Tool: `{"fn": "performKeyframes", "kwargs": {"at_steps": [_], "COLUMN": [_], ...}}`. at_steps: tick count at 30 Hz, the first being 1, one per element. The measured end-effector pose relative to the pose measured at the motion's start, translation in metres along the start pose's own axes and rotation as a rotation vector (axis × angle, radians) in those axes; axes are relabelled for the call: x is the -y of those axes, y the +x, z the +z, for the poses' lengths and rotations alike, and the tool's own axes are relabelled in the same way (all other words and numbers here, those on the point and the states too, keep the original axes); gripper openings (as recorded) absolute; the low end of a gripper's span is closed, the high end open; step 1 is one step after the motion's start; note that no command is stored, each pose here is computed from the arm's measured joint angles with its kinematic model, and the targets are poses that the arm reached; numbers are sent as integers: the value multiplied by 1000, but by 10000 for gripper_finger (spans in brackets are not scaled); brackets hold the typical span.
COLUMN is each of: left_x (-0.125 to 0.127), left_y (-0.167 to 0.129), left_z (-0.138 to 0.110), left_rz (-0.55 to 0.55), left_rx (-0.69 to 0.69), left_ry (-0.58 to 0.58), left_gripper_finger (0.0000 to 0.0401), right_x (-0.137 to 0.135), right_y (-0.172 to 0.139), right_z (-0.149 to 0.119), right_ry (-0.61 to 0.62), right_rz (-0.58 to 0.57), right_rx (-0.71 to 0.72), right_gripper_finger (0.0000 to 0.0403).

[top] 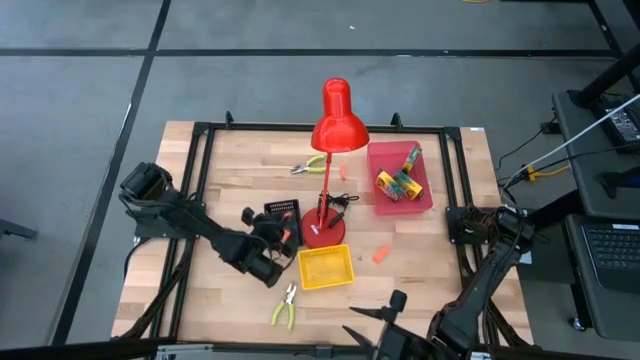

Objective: Pick & Place School Supplies
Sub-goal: Put the orange eraser into the black bin

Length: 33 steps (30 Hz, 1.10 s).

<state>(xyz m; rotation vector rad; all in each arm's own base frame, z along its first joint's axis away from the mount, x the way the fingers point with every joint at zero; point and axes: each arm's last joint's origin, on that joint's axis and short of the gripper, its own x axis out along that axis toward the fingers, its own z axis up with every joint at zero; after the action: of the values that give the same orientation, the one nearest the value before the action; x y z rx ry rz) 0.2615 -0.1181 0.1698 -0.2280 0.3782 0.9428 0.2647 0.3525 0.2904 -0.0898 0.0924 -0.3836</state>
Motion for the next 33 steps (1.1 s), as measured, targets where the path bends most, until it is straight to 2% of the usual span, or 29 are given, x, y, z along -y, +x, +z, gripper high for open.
{"fn": "performKeyframes", "kwargs": {"at_steps": [7, 11, 15, 18, 21, 23, 25, 28, 30, 33], "left_x": [2, 3, 7, 13, 23, 32, 39, 46, 49, 51], "left_y": [9, 2, -13, -30, -59, -84, -111, -153, -174, -193], "left_z": [-12, -12, -8, -3, -1, 0, -1, 2, 7, 17], "left_rz": [12, -15, -66, -106, -162, -209, -257, -312, -316, -295], "left_rx": [-109, -121, -55, 34, 183, 278, 350, 442, 486, 513], "left_ry": [-19, 1, 60, 161, 248, 339, 447, 579, 616, 622], "left_gripper_finger": [31, 101, 188, 240, 266, 270, 270, 266, 263, 262], "right_x": [-2, -3, -1, 4, 20, 41, 69, 110, 127, 138], "right_y": [-11, -14, -12, -7, 2, 12, 24, 40, 48, 56], "right_z": [0, 0, 0, 1, -1, -8, -17, -32, -43, -65], "right_ry": [40, 32, -8, -27, -49, -19, 25, 31, 32, 38], "right_rz": [8, -4, -31, -46, -69, -60, -100, -298, -401, -470], "right_rx": [8, 13, 17, 10, -28, -122, -286, -517, -601, -701], "right_gripper_finger": [189, 189, 189, 191, 190, 186, 180, 173, 170, 169]}}
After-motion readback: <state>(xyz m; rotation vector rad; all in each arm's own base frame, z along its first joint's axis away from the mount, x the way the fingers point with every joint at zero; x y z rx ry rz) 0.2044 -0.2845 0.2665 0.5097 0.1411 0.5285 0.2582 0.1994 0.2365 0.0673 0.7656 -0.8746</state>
